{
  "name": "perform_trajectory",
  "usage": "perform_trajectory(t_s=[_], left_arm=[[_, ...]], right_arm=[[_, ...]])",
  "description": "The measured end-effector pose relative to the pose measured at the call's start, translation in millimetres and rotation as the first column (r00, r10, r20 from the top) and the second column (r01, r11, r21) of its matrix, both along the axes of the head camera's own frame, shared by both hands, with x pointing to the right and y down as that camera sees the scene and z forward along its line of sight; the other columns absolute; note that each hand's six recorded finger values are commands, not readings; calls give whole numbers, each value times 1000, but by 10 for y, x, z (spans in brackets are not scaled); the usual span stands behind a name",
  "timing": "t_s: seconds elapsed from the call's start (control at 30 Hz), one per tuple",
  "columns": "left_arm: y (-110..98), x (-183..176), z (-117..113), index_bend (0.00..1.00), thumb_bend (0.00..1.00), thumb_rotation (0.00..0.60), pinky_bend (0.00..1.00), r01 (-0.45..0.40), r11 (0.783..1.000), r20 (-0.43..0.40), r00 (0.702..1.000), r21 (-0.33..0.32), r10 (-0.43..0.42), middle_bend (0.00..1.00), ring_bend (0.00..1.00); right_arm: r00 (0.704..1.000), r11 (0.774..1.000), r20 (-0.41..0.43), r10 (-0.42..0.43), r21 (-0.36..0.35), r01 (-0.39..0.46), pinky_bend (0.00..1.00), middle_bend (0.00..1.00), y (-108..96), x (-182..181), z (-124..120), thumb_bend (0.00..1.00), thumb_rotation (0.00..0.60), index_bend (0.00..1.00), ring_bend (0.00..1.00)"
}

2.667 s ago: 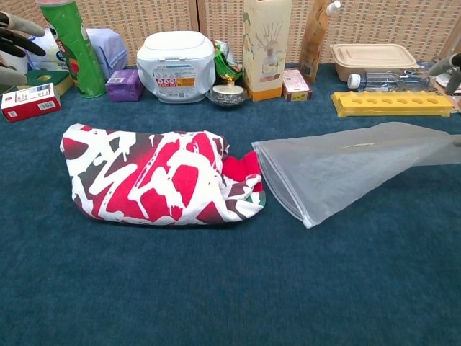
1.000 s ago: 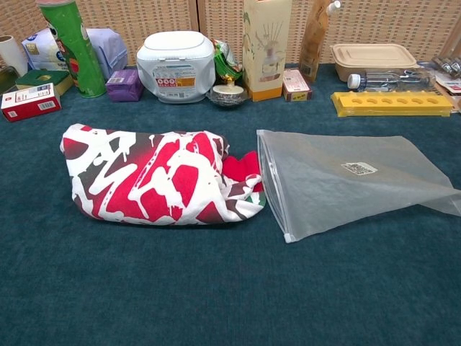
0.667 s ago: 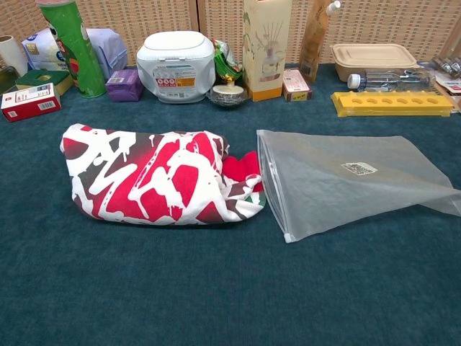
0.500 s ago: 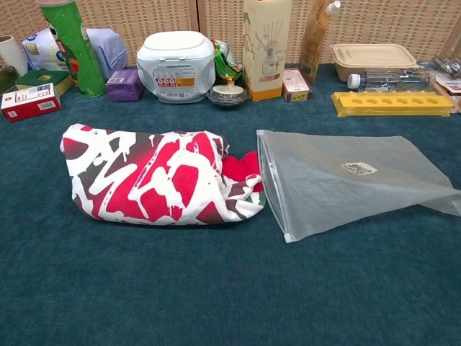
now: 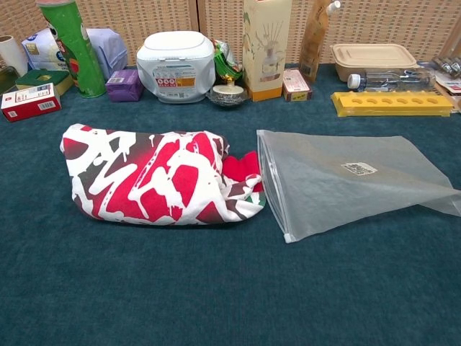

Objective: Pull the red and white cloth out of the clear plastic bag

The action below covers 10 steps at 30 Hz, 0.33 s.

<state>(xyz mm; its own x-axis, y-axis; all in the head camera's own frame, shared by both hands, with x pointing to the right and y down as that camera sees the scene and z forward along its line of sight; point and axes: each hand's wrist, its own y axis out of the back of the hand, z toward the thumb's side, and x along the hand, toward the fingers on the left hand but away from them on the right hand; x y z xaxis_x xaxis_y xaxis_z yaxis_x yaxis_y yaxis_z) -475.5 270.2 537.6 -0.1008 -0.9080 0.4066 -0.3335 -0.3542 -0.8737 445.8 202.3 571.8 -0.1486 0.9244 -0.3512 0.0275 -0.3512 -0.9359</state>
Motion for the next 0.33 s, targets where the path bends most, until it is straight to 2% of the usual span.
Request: perform_trajectory(t_s=[0.33], left_arm=[[-107,82,-74,49,227,552,151,-10,999,-14,1000,35,11,73,0]], right_arm=[[1000,1000,27,13,13,-13,265,304,77,76,-63,108,429,246,294]])
